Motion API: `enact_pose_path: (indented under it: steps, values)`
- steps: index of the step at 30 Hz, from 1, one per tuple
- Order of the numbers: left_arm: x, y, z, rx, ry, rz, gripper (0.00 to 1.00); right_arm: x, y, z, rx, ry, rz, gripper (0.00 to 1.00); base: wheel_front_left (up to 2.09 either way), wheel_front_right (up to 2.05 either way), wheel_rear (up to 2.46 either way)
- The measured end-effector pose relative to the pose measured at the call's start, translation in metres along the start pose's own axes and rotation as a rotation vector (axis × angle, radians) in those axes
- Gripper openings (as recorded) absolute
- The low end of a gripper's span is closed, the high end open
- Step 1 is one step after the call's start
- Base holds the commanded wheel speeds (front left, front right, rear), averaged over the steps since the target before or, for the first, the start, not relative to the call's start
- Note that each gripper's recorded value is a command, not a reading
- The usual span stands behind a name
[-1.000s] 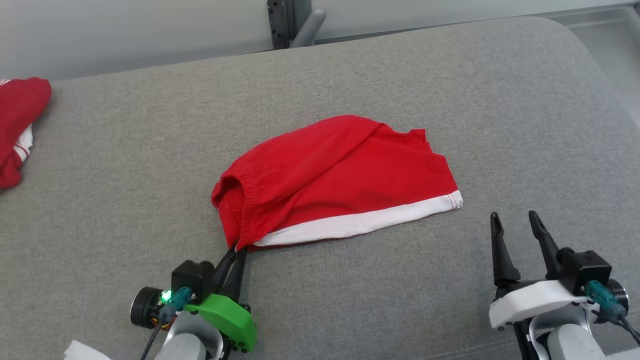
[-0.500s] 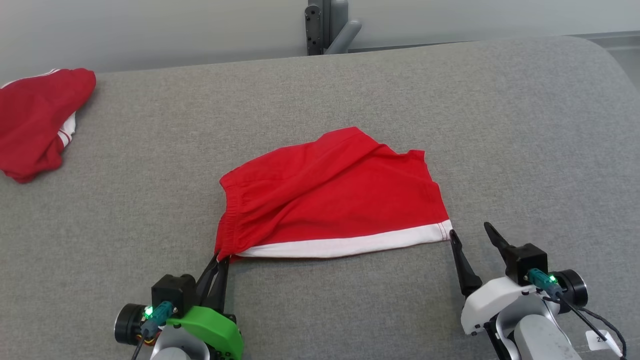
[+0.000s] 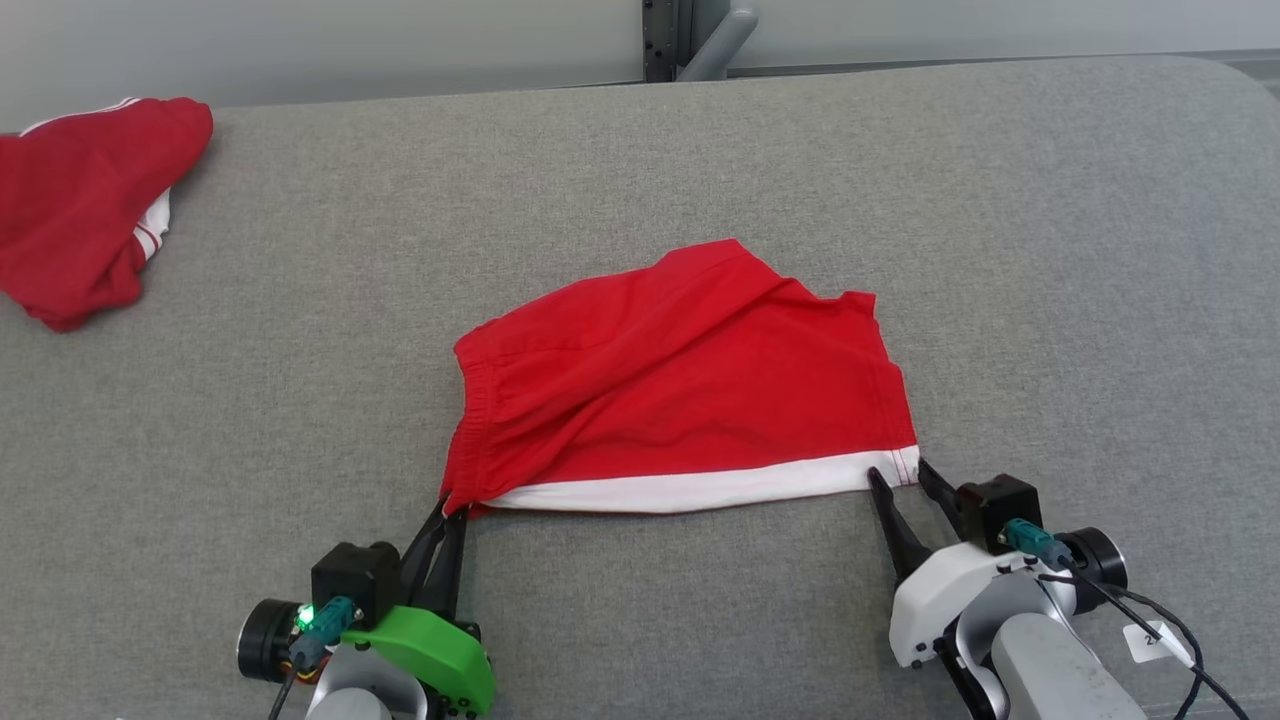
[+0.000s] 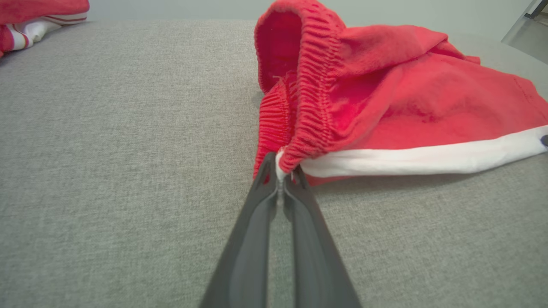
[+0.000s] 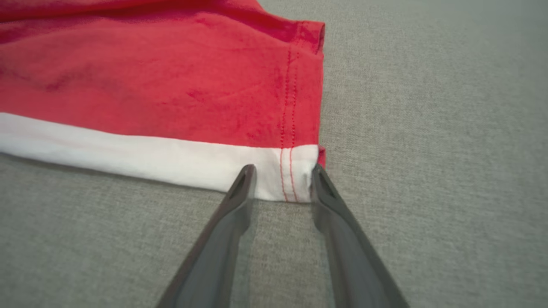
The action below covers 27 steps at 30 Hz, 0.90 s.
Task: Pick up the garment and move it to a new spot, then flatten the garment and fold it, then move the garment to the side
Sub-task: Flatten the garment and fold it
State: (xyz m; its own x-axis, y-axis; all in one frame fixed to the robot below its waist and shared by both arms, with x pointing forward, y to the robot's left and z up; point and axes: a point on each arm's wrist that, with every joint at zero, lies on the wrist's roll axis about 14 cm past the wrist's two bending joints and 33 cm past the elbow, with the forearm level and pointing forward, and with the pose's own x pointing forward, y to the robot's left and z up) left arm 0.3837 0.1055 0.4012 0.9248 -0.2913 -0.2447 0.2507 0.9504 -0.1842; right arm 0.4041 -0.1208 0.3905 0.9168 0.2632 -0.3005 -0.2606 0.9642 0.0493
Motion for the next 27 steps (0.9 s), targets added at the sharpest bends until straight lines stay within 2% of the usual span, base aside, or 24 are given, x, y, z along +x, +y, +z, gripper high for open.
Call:
enact_pose_path:
  steps: [3, 7, 12, 13, 14, 16, 18, 19, 27]
  values:
    - [0.001, 0.001, 0.000, -0.001, -0.001, 0.002, 0.00, 0.001, 0.003, -0.001, 0.013, 0.003, 0.006, 0.53, 0.00, 0.00, 0.00]
    - [0.002, 0.001, 0.000, 0.001, 0.002, 0.002, 0.00, 0.004, 0.004, 0.002, 0.026, -0.002, 0.010, 0.57, 0.00, 0.00, 0.00]
    - [0.003, 0.001, -0.001, 0.000, 0.004, 0.002, 0.00, 0.008, 0.003, 0.002, 0.022, 0.005, 0.012, 0.55, 0.00, 0.00, 0.00]
    - [0.003, 0.001, -0.001, 0.001, 0.003, 0.002, 0.00, 0.009, 0.002, 0.001, 0.019, 0.009, 0.013, 0.48, 0.00, 0.00, 0.00]
    - [0.004, 0.001, -0.001, 0.000, 0.003, 0.002, 0.00, 0.010, 0.002, 0.001, 0.017, 0.011, 0.015, 0.46, 0.00, 0.00, 0.00]
    - [0.003, 0.002, -0.001, 0.000, 0.003, 0.004, 0.00, 0.011, 0.003, 0.002, 0.014, 0.011, 0.018, 0.31, 0.00, 0.00, 0.00]
    - [0.003, 0.003, 0.000, 0.000, 0.002, 0.006, 0.00, 0.012, 0.003, 0.003, 0.012, 0.009, 0.021, 0.13, 0.00, 0.00, 0.00]
    - [0.003, 0.003, 0.000, 0.000, 0.001, 0.007, 0.00, 0.012, 0.003, 0.003, 0.011, 0.008, 0.021, 0.00, 0.00, 0.00, 0.00]
    - [0.004, 0.002, 0.015, -0.006, -0.046, 0.006, 0.00, 0.005, 0.002, 0.016, 0.049, -0.046, 0.008, 0.00, 0.00, 0.00, 0.00]
